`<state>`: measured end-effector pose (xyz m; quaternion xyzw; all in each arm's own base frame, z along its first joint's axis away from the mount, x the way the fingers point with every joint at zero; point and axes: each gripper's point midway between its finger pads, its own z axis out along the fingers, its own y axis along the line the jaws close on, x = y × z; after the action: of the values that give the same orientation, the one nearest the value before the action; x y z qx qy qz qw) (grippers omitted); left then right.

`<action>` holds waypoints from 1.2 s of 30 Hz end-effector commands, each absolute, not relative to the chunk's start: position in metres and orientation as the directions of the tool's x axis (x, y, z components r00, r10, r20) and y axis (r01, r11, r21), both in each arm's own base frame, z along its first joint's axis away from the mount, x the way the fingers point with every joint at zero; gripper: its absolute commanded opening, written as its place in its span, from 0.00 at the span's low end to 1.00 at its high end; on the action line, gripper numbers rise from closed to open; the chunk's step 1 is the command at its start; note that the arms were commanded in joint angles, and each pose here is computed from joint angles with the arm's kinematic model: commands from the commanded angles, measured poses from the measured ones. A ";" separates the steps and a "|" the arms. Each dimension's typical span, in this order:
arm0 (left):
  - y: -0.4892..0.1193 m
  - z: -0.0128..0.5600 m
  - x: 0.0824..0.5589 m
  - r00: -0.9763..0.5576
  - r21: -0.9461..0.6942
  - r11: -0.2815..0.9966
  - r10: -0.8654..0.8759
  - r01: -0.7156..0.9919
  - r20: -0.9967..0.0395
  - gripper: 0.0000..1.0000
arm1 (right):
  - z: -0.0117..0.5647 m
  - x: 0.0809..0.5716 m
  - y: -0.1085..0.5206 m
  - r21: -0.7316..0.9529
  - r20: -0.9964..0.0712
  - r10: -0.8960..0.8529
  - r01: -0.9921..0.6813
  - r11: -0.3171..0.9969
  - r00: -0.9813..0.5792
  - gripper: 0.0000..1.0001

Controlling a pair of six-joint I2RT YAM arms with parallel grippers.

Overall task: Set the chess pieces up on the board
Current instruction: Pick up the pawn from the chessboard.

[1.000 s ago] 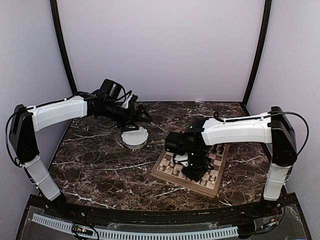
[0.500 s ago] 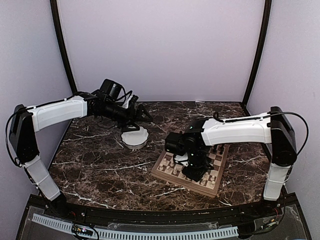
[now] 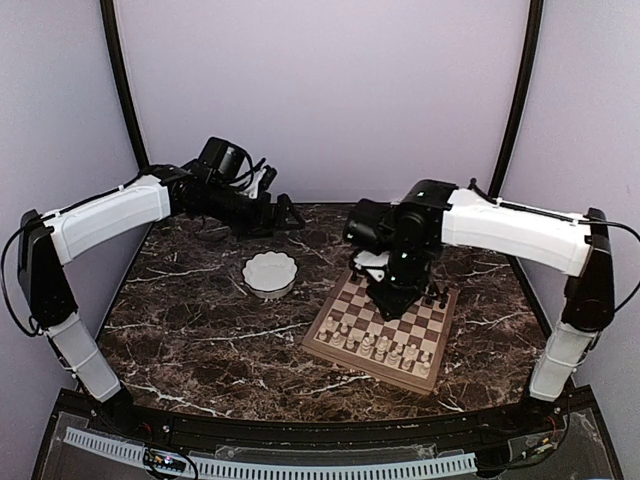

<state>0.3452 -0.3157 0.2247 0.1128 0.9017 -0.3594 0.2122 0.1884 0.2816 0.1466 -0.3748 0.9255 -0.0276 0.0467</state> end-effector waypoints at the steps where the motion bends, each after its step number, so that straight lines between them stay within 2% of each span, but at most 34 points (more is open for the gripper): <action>1: -0.303 0.331 0.348 -0.585 -0.327 0.764 0.080 0.556 -0.807 0.99 | 0.179 0.232 0.258 -0.037 -0.240 -0.539 -0.547 0.836 -0.808 0.28; 2: -0.295 0.322 0.354 -0.581 -0.316 0.800 0.049 0.510 -0.812 0.99 | 0.179 0.240 0.258 -0.005 -0.280 -0.509 -0.529 0.849 -0.814 0.27; 3: -0.286 0.336 0.360 -0.566 -0.373 0.816 -0.069 0.442 -0.821 0.99 | 0.178 0.248 0.258 0.028 -0.312 -0.480 -0.513 0.858 -0.820 0.26; 4: -0.278 0.324 0.360 -0.579 -0.392 0.824 -0.097 0.410 -0.809 0.99 | 0.176 0.255 0.259 0.054 -0.339 -0.460 -0.505 0.861 -0.821 0.25; 6: -0.275 0.315 0.362 -0.613 -0.483 0.775 -0.160 0.408 -0.773 0.98 | 0.174 0.267 0.266 0.089 -0.397 -0.444 -0.515 0.853 -0.803 0.24; 9: -0.284 0.314 0.357 -0.630 -0.543 0.681 -0.152 0.492 -0.761 0.81 | 0.166 0.282 0.278 0.088 -0.434 -0.455 -0.539 0.838 -0.778 0.24; 11: -0.289 0.307 0.350 -0.665 -0.563 0.659 -0.126 0.499 -0.736 0.76 | 0.151 0.290 0.285 0.069 -0.410 -0.482 -0.553 0.830 -0.774 0.24; 15: -0.286 0.299 0.340 -0.693 -0.568 0.662 -0.101 0.489 -0.714 0.73 | 0.129 0.303 0.294 0.028 -0.370 -0.517 -0.565 0.824 -0.772 0.25; 23: -0.276 0.301 0.325 -0.706 -0.566 0.672 -0.090 0.478 -0.703 0.72 | 0.098 0.315 0.306 0.022 -0.317 -0.525 -0.560 0.828 -0.790 0.34; 36: -0.274 0.299 0.317 -0.726 -0.584 0.664 -0.088 0.468 -0.682 0.71 | 0.073 0.331 0.317 0.000 -0.282 -0.512 -0.534 0.846 -0.812 0.35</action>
<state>0.3275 -0.2769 0.2932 0.1103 0.8440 -0.3859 0.3557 0.3222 0.3095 0.0752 -0.2828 0.9495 0.0435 0.1290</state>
